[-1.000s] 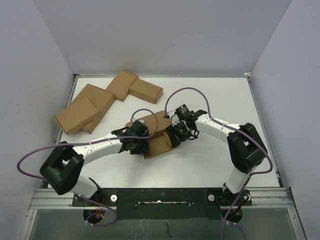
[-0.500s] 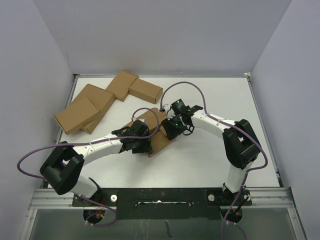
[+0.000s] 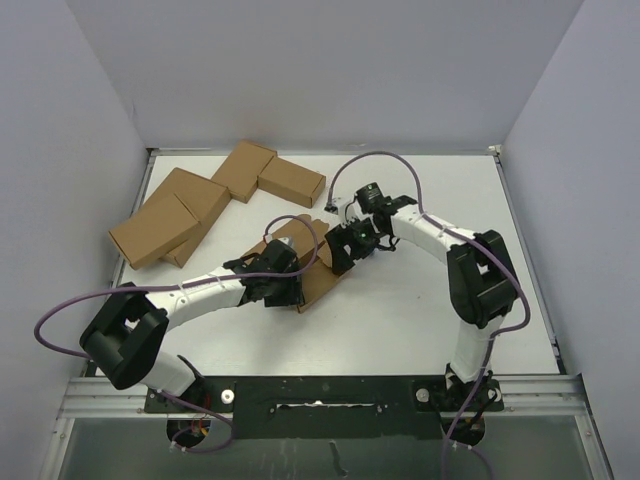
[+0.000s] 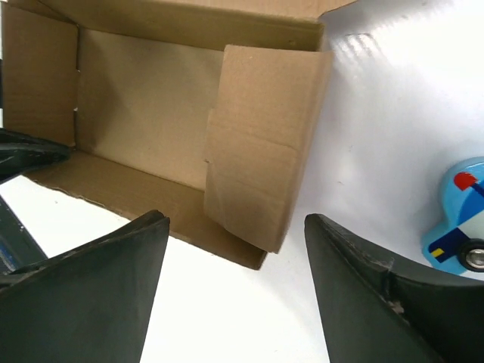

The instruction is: Fold the paper box

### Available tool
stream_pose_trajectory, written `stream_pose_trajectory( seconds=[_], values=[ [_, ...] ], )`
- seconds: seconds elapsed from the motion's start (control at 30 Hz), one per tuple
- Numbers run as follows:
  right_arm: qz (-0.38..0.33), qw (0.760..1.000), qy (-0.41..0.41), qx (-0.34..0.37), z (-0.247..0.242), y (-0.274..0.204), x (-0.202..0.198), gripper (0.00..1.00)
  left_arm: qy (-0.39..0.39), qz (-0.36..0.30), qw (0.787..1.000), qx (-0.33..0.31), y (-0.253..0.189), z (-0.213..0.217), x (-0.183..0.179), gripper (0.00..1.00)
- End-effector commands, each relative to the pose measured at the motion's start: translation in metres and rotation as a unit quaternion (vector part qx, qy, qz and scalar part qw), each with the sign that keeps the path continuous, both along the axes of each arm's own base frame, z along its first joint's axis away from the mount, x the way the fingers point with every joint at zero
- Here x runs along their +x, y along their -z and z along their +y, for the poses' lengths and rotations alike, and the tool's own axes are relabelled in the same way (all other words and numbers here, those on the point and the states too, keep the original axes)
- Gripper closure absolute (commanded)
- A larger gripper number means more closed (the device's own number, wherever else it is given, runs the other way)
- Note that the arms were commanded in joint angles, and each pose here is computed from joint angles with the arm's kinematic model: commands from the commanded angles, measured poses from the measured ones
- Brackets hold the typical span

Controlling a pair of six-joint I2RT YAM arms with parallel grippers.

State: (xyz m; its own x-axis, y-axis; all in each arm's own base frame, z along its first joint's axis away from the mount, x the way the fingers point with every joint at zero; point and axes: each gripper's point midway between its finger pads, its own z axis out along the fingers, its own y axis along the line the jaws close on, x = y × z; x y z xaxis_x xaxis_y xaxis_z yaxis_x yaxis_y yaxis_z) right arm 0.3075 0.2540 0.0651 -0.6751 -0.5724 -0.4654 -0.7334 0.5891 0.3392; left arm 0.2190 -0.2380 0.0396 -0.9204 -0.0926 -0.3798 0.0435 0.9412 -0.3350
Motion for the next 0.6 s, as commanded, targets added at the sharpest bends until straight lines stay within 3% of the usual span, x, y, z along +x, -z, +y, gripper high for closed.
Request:
stream_pose_trajectory(
  seconds=[0.0,0.13,0.23,0.57],
  values=[
    [0.01,0.998,-0.02,0.06,0.014,-0.019,0.008,0.26,0.003,-0.02,1.0,-0.015,-0.008,-0.011,0.01,0.55],
    [0.018,0.996,-0.033,0.078,0.023,-0.023,0.009,0.24,0.002,-0.021,1.0,-0.014,-0.008,-0.01,0.01,0.55],
    [0.005,0.999,-0.009,0.052,0.018,-0.016,0.023,0.25,0.001,-0.022,1.0,-0.012,-0.008,-0.009,0.01,0.55],
    [-0.08,0.993,0.025,-0.08,0.001,0.016,0.05,0.44,0.001,-0.023,1.0,-0.009,-0.008,-0.009,0.012,0.55]
  ],
)
